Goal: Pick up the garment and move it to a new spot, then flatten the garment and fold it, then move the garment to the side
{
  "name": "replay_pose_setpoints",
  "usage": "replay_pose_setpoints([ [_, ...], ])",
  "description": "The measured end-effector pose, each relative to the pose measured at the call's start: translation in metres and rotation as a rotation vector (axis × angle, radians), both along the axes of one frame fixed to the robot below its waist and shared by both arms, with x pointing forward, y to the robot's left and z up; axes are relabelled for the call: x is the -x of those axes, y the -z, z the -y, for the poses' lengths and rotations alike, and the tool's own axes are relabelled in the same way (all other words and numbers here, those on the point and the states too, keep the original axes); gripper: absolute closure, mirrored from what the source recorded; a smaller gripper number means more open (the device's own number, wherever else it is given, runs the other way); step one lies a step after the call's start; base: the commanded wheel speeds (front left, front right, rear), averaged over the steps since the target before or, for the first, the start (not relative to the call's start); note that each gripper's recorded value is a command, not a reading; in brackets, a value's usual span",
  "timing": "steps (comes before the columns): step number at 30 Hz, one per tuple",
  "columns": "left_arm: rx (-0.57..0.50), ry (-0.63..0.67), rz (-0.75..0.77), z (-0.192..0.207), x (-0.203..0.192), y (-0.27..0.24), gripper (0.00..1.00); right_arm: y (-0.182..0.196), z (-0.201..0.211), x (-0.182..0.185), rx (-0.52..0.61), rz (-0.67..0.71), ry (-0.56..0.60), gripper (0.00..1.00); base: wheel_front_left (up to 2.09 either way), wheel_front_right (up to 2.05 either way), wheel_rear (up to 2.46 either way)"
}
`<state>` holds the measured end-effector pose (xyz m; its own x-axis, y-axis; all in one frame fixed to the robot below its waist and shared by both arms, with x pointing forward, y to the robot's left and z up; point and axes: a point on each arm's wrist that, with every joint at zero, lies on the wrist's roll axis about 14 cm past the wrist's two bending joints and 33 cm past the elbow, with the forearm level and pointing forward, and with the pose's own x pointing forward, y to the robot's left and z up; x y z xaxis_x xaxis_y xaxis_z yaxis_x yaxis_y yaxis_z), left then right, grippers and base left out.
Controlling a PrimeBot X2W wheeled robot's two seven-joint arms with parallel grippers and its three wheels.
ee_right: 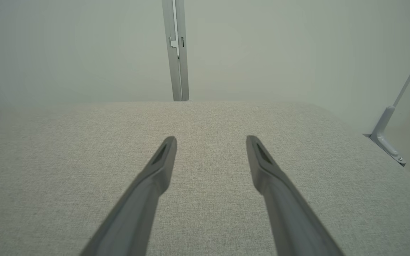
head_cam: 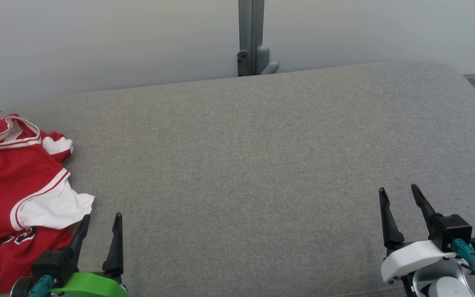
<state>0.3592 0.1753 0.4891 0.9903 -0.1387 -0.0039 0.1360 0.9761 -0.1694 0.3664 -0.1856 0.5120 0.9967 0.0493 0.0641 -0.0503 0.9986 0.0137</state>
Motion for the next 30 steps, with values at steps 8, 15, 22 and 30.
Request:
replay_pose_setpoints([
  [8,-0.034,-0.018,-0.015,-0.007,0.002,0.008,0.0,-0.001,0.002,0.001,0.044,0.011,0.002,0.0,0.0,0.0,0.0],
  [15,-0.076,-0.022,-0.017,-0.011,0.002,0.011,0.0,0.003,0.008,0.005,0.083,0.006,0.016,0.0,0.0,0.0,0.0],
  [22,-0.104,-0.014,-0.007,-0.009,0.001,0.011,0.0,0.002,0.01,0.006,0.124,0.012,0.018,0.0,0.0,0.0,0.0],
  [30,-0.098,-0.015,-0.017,-0.009,0.001,0.014,0.0,0.003,0.012,0.007,0.123,0.008,0.025,0.0,0.0,0.0,0.0],
])
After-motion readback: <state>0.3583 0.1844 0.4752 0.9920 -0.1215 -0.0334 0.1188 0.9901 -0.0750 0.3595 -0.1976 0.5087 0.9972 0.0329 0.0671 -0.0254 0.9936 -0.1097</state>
